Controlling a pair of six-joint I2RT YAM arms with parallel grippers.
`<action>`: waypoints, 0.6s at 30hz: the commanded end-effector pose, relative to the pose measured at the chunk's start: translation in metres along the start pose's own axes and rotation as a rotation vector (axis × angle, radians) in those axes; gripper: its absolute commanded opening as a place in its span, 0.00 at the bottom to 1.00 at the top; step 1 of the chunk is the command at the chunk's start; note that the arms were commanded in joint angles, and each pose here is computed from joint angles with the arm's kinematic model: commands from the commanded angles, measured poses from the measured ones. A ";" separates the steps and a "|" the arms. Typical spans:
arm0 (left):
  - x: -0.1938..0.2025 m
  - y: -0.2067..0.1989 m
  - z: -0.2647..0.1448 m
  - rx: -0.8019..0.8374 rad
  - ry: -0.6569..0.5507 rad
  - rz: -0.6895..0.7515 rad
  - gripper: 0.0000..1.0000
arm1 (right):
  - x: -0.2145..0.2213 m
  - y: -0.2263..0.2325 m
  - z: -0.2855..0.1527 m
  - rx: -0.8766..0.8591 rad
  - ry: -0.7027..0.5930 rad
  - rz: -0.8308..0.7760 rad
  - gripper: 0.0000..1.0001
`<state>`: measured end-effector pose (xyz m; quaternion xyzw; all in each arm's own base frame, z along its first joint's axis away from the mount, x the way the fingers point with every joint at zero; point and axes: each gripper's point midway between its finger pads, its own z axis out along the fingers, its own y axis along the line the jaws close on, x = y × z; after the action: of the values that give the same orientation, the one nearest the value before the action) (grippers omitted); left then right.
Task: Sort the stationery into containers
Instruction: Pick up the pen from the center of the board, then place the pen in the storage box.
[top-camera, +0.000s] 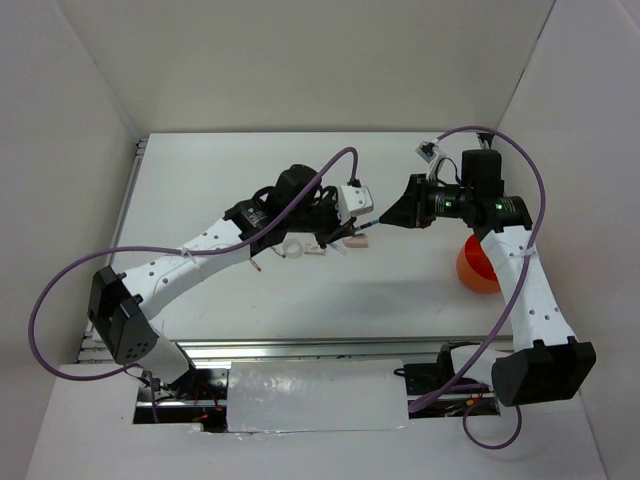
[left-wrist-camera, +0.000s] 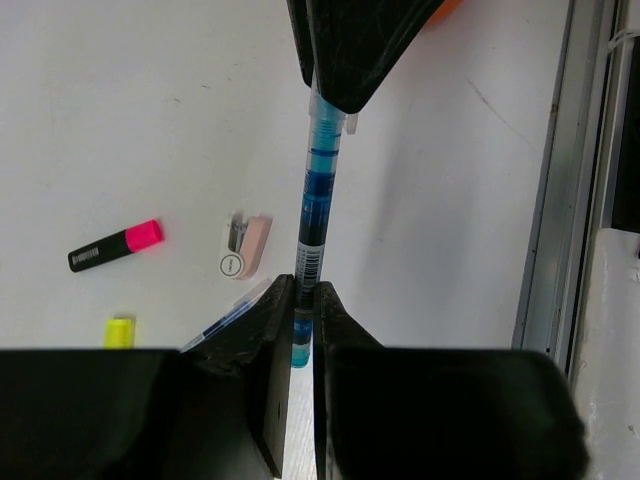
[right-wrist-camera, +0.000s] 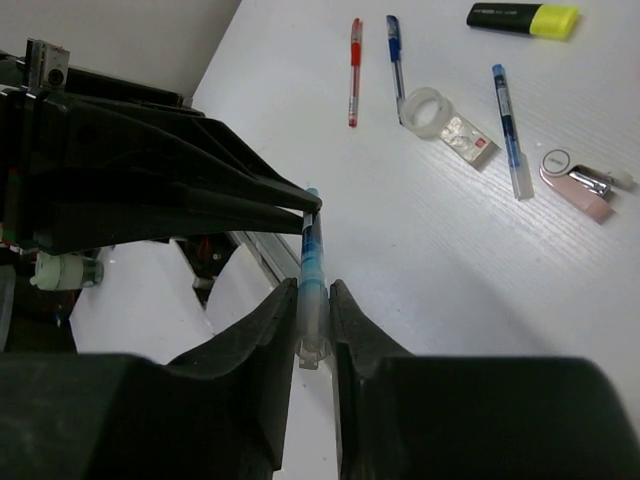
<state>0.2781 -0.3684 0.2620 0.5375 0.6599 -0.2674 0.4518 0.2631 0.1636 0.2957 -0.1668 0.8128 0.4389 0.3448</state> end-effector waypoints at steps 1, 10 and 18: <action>-0.013 0.006 -0.004 -0.023 -0.049 0.030 0.00 | 0.006 0.003 0.001 -0.009 0.023 -0.002 0.24; -0.003 0.020 -0.007 -0.110 -0.011 -0.018 0.99 | 0.002 0.000 -0.006 0.041 0.020 -0.043 0.00; 0.000 0.088 -0.044 -0.204 -0.043 -0.224 0.99 | 0.002 -0.052 -0.046 0.406 0.098 -0.147 0.00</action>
<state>0.3280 -0.3217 0.2583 0.4532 0.7263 -0.2386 0.4584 0.2668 0.1336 0.2831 -0.1723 0.8542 0.3461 0.3476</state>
